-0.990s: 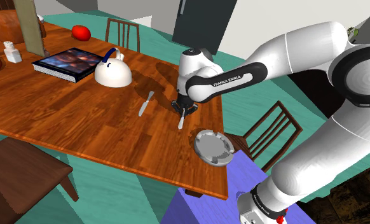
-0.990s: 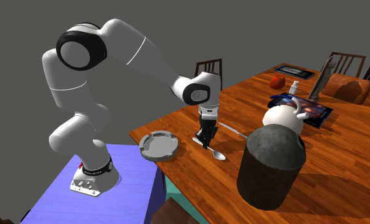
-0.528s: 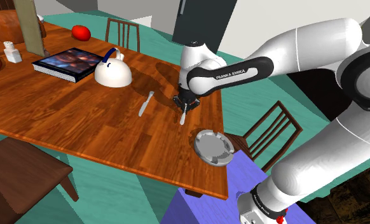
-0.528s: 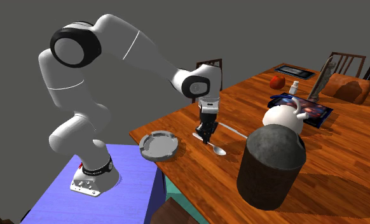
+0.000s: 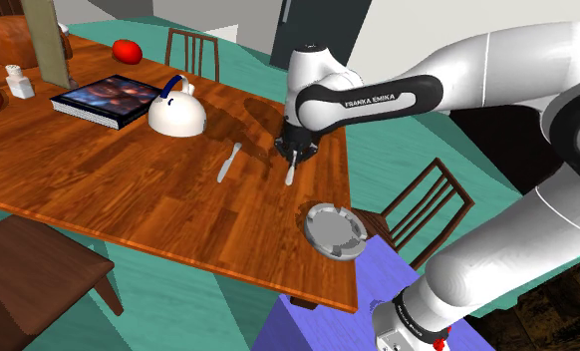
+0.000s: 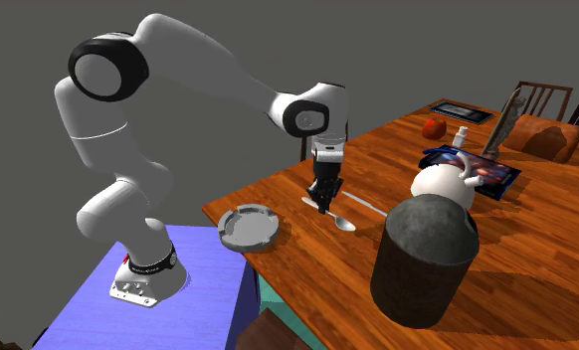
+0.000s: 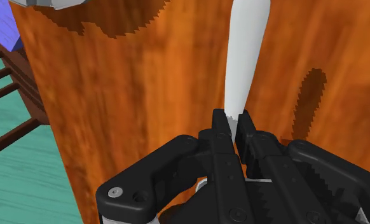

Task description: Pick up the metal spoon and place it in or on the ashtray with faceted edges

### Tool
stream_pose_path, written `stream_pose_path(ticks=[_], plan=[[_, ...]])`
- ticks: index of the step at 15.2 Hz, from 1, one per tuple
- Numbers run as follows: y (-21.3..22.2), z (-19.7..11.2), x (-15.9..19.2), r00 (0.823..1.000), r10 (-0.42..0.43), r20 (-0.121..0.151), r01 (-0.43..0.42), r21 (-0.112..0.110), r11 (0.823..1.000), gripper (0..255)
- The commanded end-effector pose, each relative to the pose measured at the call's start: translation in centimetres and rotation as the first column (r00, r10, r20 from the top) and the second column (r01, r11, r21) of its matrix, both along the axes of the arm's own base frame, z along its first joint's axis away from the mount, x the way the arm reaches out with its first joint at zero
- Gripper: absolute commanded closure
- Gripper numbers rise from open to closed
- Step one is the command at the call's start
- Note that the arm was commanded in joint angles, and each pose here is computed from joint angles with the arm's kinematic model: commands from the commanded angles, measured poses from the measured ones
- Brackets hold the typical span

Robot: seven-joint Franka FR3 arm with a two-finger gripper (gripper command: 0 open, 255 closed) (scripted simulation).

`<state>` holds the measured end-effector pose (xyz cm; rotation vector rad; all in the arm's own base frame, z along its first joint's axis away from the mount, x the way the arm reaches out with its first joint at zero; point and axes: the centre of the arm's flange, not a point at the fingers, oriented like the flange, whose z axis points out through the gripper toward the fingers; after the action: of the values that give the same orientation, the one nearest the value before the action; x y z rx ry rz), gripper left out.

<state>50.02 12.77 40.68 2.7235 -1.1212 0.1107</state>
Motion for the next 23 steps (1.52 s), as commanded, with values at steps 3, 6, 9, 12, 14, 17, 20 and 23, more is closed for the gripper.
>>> stream_pose_path(ticks=[3, 6, 9, 12, 14, 17, 20, 23], plan=[[-0.1, 2.1, 0.0, 1.000, 0.000, 0.000, 0.000, 0.000, 1.000, 255], [-0.1, 2.9, -1.3, 1.000, 0.000, 0.000, 0.000, 0.000, 1.000, 255], [-0.1, 3.0, -5.3, 1.000, 0.000, 0.000, 0.000, 0.000, 1.000, 255], [-0.2, 3.2, -9.2, 1.000, 0.000, 0.000, 0.000, 0.000, 1.000, 255], [-0.2, 3.4, -11.9, 1.000, 0.000, 0.000, 0.000, 0.000, 1.000, 255], [-0.2, 3.5, -15.8, 1.000, 0.000, 0.000, 0.000, 0.000, 1.000, 255], [-0.2, 3.7, -19.8, 1.000, 0.000, 0.000, 0.000, 0.000, 1.000, 255], [-0.3, 3.4, -23.2, 1.000, 0.000, 0.000, 0.000, 0.000, 1.000, 255]])
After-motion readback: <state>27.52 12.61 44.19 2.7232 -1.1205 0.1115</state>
